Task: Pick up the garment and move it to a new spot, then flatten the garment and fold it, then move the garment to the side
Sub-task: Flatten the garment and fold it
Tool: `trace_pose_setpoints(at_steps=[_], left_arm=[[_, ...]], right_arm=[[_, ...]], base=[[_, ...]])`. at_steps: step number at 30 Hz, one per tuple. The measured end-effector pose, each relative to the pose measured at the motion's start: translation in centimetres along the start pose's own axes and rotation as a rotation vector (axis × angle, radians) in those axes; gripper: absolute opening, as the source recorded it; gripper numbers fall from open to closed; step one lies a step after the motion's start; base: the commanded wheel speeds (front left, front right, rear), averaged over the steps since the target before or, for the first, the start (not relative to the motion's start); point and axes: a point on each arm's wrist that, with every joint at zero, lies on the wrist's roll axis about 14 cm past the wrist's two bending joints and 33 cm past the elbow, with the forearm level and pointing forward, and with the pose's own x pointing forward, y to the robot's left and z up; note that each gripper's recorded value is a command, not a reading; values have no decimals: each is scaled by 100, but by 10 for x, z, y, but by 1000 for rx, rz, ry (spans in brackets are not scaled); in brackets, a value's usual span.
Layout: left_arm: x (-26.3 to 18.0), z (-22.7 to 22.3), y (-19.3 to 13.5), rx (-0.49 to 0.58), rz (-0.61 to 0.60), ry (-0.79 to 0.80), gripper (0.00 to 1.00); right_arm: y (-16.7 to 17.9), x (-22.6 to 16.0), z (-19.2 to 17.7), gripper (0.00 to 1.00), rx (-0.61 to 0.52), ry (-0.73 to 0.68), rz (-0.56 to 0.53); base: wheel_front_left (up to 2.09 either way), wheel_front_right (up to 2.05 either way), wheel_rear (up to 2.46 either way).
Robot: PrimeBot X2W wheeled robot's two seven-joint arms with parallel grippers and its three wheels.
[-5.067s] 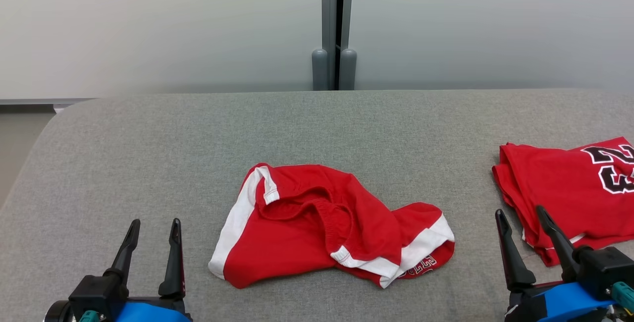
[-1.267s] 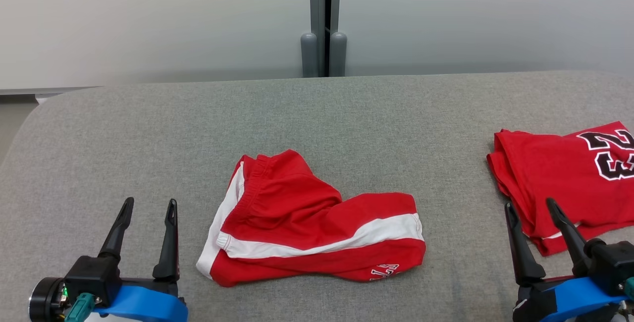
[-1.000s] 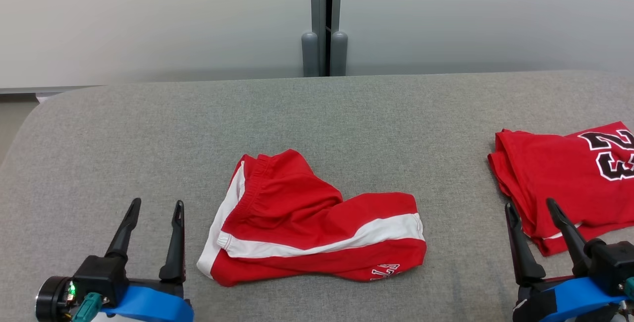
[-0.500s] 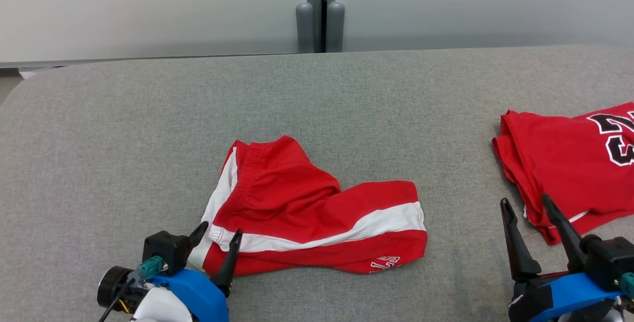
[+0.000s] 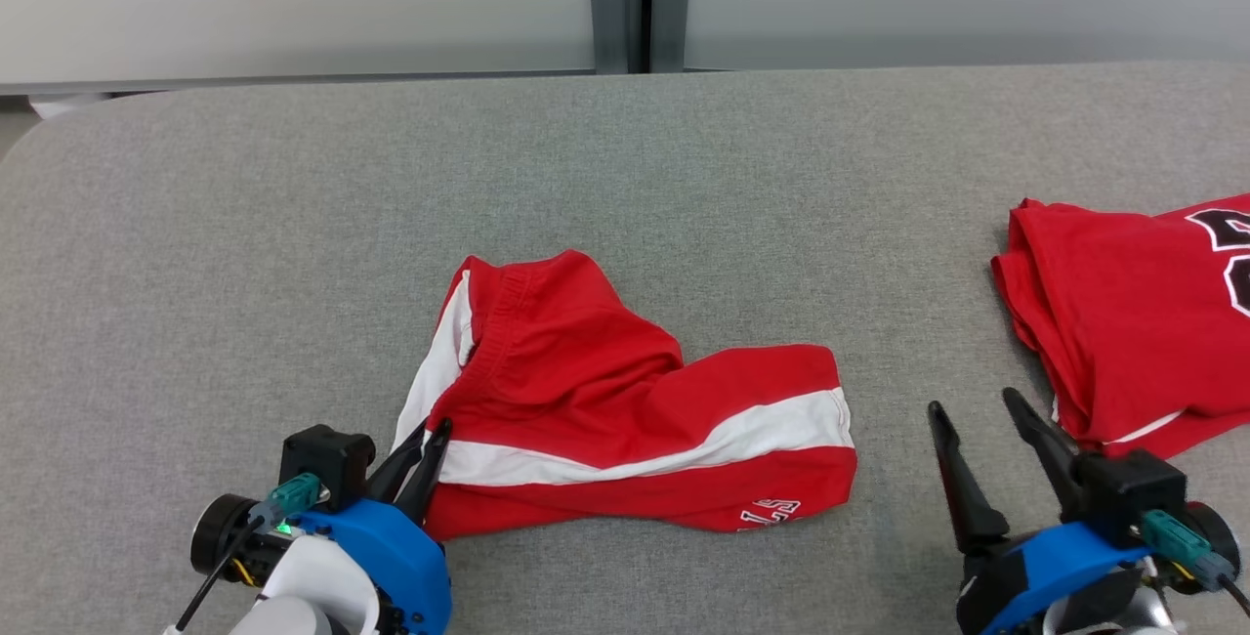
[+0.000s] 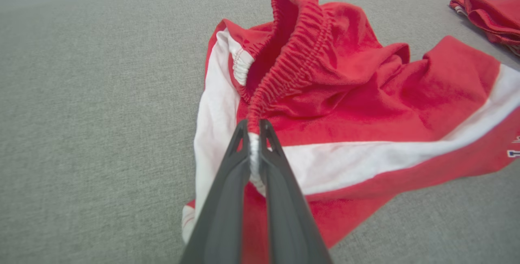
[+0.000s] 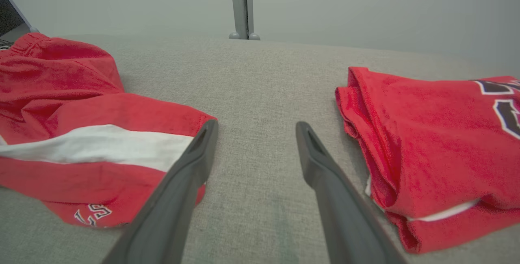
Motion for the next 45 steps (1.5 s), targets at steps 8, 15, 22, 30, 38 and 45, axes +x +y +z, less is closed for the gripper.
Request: trace_pose_setpoints(at_steps=[8,15,22,30,38,45], left_arm=[[8,4,0,2,-4,-9,0],[11,5,2,-7,0,-25,0],[11,7,2,-11,2,-45,0],[8,31,2,5,14,-143,0],[-2,88,-10,58,-15,-324,0],[-25,172,-32,136,-70,-563,0]], right_arm=[[40,32,-39,100,13,124,140],[56,46,-82,100,19,260,197],[64,52,-93,0,-35,313,253],[60,51,-75,0,15,241,240],[30,57,3,0,16,-21,170],[0,46,121,0,-84,-346,106]], base=[[0,0,0],[0,0,0],[0,0,0],[0,0,0],[0,0,0],[0,0,0]])
